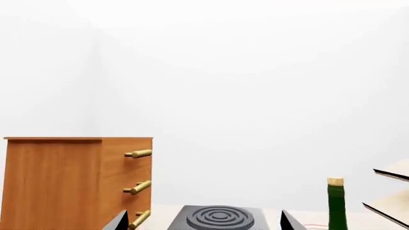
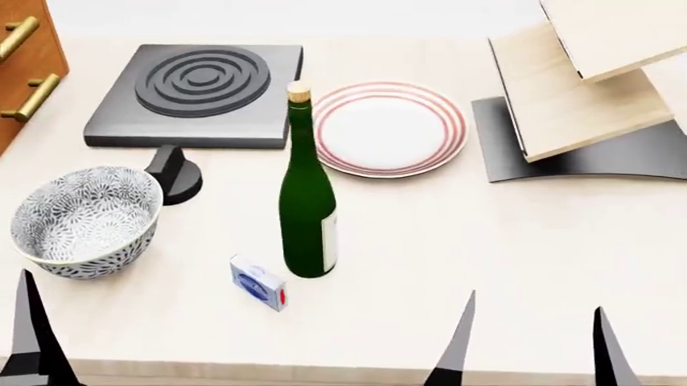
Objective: Pick up the akita bowl and put it on the plate.
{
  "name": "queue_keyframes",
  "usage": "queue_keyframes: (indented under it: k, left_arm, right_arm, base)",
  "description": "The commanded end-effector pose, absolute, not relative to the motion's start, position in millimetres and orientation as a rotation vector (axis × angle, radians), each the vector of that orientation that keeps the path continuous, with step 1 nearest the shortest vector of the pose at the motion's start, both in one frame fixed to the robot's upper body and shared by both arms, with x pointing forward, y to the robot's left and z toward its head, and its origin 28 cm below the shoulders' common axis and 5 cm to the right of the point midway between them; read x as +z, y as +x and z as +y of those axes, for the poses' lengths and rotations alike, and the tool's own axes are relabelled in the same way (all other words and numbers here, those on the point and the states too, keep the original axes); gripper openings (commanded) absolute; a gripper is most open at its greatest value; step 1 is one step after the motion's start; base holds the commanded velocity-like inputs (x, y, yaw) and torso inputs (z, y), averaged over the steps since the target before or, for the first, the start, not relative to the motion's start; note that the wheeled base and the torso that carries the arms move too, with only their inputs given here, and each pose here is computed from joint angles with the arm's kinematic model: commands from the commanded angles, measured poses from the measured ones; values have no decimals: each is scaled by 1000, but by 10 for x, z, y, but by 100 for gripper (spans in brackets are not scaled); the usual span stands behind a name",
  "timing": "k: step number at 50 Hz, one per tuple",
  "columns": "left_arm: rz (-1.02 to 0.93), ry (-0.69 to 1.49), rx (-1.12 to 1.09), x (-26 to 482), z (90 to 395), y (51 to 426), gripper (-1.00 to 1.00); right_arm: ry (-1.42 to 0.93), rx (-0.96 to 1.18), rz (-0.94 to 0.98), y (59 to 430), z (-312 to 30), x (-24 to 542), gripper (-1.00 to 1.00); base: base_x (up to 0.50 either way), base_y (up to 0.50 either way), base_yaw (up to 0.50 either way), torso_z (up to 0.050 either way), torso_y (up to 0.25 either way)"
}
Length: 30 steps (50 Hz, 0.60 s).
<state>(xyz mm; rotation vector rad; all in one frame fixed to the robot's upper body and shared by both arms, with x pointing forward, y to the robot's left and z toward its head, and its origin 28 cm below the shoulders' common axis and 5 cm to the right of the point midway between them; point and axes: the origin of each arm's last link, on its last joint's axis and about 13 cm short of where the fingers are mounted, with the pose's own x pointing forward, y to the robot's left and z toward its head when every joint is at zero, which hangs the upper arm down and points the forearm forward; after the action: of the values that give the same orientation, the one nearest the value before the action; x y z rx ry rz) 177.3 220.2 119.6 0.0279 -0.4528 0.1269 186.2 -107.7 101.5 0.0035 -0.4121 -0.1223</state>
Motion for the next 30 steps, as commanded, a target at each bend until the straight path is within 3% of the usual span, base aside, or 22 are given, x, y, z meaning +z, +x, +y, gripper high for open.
queue_keyframes:
  k: [1,15,24,30]
  left_arm:
    - [-453,23,125,1200,2206,1775,100]
    - [-456,22,118,1187,2200,1768,100]
    - [-463,15,124,1191,2207,1758,100]
    - [-473,10,133,1207,2223,1737,100]
  right_arm:
    - [0,-118,-408,1872,-1065,1005,100]
    - [6,-127,-415,1880,-1064,1005,100]
    - [-30,-146,-456,1847,-1049,993,100]
    - [-28,-135,-456,1847,-1049,989,100]
  base:
    - [-4,-281,0,0,0]
    - [-3,-276,0,0,0]
    - [7,0,0,0,0]
    - [349,0,0,0,0]
